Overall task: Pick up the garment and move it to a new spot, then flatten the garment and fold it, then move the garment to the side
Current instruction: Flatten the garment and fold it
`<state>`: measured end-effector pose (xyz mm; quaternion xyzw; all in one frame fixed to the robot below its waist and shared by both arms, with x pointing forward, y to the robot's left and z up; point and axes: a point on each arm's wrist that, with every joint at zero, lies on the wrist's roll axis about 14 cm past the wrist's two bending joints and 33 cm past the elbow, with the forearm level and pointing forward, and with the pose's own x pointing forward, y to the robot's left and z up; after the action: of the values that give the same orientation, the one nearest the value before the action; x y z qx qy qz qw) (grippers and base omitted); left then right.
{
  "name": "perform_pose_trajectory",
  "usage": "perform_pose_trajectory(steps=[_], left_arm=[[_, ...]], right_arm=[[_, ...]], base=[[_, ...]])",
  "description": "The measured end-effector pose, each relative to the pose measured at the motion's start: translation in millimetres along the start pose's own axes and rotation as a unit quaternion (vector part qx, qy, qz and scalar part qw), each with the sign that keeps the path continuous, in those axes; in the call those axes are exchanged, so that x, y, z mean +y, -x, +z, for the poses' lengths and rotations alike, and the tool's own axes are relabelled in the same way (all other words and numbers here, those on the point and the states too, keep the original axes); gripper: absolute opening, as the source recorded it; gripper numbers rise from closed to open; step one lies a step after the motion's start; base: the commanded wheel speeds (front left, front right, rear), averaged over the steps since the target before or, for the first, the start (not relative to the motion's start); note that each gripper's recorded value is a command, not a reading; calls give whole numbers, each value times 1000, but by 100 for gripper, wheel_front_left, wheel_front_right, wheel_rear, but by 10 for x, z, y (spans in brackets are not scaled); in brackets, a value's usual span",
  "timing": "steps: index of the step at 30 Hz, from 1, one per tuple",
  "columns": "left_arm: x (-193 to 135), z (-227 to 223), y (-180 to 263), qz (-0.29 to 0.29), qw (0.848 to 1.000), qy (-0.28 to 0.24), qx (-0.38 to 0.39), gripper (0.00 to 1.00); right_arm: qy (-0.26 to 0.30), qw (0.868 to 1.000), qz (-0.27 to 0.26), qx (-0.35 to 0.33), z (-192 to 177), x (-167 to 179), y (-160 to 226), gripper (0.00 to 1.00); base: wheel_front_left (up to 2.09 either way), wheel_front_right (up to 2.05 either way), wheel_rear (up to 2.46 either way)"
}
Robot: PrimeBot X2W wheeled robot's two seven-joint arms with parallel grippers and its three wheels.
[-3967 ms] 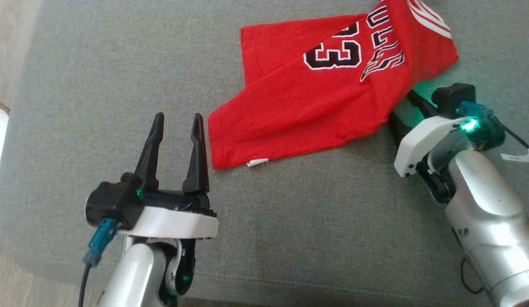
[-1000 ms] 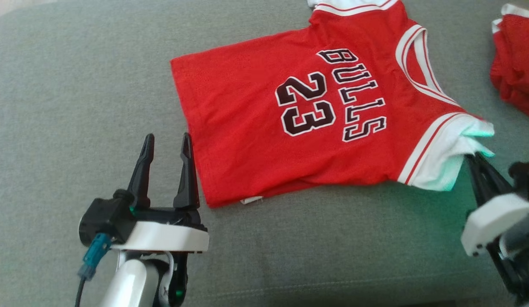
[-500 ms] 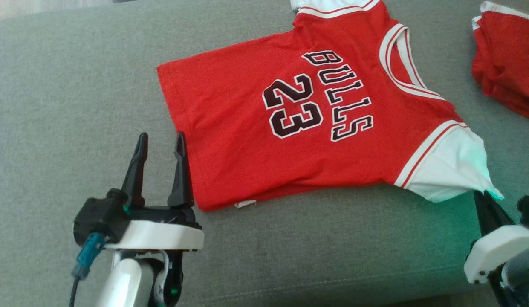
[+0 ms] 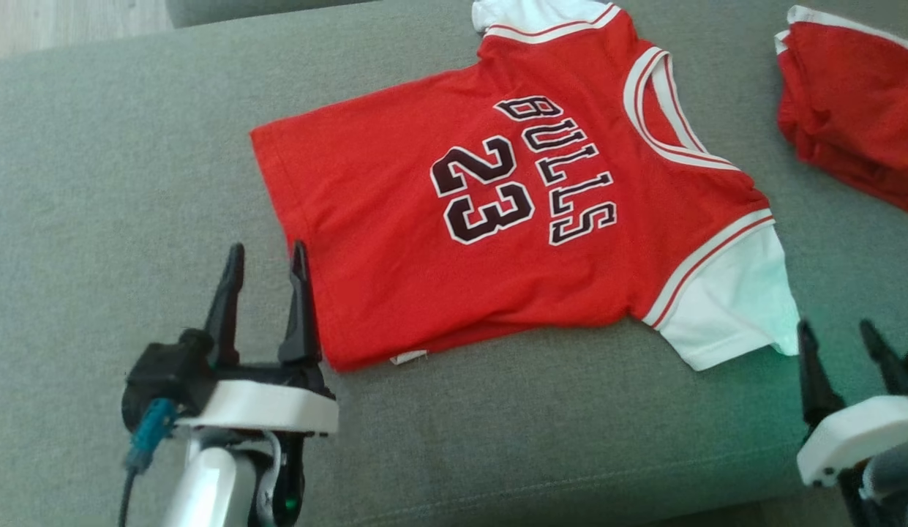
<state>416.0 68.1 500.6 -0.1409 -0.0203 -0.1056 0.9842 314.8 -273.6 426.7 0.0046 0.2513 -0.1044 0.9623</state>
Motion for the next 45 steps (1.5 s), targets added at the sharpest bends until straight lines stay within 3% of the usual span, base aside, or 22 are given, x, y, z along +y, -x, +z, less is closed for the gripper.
perform_pose_trajectory(steps=[9,16,25,34,35,36,38,45], left_arm=[[0,-669,53,-20,989,-13,145,100],[164,-1003,-12,-6,973,-20,231,100],[288,-1116,-268,8,969,-22,247,100],[348,-1298,-390,8,954,-30,297,100],[336,-1300,-413,6,954,-30,297,92],[326,-1302,-430,4,955,-30,296,54],[306,-1317,-448,-1,954,-29,298,2],[292,-1256,-569,-2,964,-22,265,0]], right_arm=[[6,995,35,-98,564,255,26,100],[12,991,62,-120,714,449,-22,100],[15,988,81,-131,793,595,-156,100],[14,986,82,-144,850,594,-222,100],[14,986,81,-145,850,590,-227,100],[14,986,80,-145,850,584,-232,100],[9,986,80,-145,843,577,-237,100],[5,986,73,-151,830,531,-256,100]], base=[[0,0,0],[0,0,0],[0,0,0],[0,0,0],[0,0,0],[0,0,0],[0,0,0],[0,0,0]])
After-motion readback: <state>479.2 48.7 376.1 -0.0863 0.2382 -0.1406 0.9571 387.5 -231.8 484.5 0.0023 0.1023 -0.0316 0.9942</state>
